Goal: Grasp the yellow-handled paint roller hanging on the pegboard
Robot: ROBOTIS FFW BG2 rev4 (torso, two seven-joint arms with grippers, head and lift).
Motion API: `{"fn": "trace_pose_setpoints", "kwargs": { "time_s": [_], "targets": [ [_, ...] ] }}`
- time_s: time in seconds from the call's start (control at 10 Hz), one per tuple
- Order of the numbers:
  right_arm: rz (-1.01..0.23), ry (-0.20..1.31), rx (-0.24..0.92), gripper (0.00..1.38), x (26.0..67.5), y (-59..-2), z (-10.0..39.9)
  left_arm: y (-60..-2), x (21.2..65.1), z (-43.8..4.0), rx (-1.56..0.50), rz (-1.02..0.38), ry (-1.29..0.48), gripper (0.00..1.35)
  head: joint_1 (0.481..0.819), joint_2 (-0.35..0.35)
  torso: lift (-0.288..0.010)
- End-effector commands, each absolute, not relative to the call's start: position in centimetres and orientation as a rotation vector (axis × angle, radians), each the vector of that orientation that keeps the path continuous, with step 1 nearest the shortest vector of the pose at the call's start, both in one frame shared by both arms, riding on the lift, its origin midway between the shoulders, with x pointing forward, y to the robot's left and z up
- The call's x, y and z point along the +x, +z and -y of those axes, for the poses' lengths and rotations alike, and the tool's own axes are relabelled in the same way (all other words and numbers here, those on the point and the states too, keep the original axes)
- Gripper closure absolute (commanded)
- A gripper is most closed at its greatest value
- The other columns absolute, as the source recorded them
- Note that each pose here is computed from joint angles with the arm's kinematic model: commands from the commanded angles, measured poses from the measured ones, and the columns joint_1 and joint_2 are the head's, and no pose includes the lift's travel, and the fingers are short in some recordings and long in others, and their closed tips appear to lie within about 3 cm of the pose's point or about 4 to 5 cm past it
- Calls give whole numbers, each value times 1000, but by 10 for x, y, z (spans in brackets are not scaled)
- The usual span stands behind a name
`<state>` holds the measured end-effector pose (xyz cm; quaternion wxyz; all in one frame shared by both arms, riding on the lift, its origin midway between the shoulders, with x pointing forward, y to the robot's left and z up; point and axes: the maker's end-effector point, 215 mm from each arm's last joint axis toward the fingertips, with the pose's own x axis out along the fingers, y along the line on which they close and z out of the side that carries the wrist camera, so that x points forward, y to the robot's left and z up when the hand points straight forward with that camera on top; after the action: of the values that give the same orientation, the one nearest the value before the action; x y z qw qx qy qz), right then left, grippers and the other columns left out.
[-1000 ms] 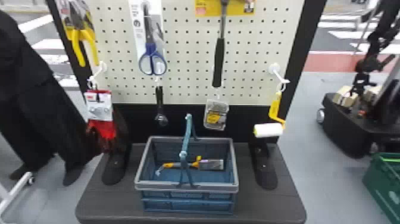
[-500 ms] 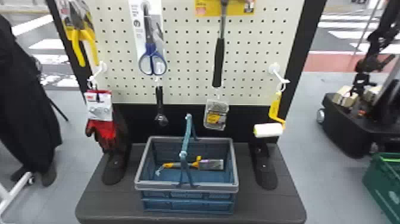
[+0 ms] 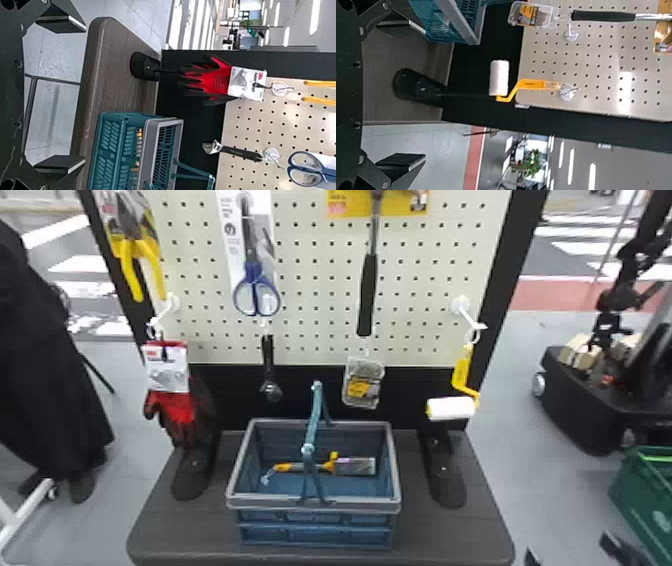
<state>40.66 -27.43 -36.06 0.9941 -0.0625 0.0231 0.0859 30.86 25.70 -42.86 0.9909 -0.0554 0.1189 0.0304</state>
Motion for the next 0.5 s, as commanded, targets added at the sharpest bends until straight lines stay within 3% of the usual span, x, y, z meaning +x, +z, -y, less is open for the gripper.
{"fn": "trace_pose_setpoints", "kwargs": {
  "time_s": [0.0,0.4],
  "targets": [
    [-31,189,-143,180,438,-349,289,-430,309,-256,-113,-241,59,140,549,0,-100],
    [-20,253,-187,185,505,-319,320,-434,312,-252,-118,-248,53,140,549,0,-100]
  ]
}}
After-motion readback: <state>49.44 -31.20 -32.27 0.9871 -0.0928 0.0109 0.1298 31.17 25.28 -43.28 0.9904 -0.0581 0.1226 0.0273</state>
